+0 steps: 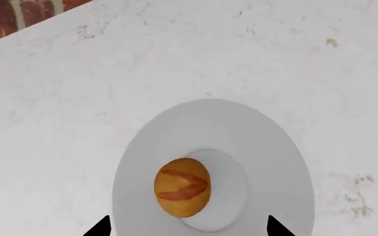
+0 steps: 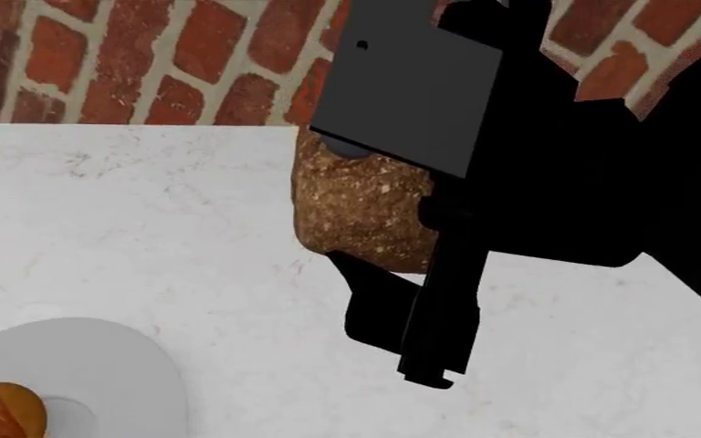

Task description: Place all breads on the cutting board.

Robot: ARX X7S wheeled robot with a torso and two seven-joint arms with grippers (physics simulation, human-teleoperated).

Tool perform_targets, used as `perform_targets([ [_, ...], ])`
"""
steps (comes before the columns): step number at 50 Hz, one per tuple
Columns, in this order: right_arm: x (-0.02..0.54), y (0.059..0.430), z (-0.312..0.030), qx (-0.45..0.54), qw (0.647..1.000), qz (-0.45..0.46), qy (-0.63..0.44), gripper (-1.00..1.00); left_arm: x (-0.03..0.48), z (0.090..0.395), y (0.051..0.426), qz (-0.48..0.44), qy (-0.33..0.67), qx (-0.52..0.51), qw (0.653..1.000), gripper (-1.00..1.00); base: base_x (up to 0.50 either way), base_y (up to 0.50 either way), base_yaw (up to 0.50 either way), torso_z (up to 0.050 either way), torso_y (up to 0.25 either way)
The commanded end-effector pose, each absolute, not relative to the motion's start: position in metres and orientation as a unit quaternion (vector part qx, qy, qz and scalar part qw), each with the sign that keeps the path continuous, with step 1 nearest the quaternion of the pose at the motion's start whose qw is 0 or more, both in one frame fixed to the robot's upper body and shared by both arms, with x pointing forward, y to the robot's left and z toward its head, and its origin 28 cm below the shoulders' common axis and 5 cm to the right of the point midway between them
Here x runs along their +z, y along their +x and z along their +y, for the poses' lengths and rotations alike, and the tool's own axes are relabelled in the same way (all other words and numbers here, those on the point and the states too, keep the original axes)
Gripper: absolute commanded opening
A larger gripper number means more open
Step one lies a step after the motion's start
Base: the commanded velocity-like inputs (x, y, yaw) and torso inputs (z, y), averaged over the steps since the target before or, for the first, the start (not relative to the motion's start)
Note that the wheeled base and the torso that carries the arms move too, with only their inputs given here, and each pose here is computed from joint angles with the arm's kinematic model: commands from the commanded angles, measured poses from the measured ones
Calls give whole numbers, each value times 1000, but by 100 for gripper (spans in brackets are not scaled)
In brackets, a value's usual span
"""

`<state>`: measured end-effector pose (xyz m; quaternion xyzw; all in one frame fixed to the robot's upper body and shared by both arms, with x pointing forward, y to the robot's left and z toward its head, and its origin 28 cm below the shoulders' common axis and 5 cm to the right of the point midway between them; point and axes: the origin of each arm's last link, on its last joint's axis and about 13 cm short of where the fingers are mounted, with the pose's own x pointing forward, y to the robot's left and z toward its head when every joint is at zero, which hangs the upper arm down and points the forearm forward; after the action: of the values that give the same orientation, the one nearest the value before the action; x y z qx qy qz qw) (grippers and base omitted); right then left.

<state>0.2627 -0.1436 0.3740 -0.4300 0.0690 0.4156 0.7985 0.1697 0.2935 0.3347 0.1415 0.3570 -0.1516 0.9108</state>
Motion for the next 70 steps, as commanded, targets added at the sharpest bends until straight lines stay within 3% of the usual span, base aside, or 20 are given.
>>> perform_targets([
  [1,371,263,-143,424,793,68,-431,-100,322,292,193,370,136,-154,906,100,0,0,0,0,0],
  [34,361,269,-145,421,799,73,-423,-100,279,286,238,416,130,-164,885,100,0,0,0,0,0],
  [70,352,271,-148,428,797,85,-418,-100,246,294,251,456,151,-124,868,100,0,0,0,0,0],
])
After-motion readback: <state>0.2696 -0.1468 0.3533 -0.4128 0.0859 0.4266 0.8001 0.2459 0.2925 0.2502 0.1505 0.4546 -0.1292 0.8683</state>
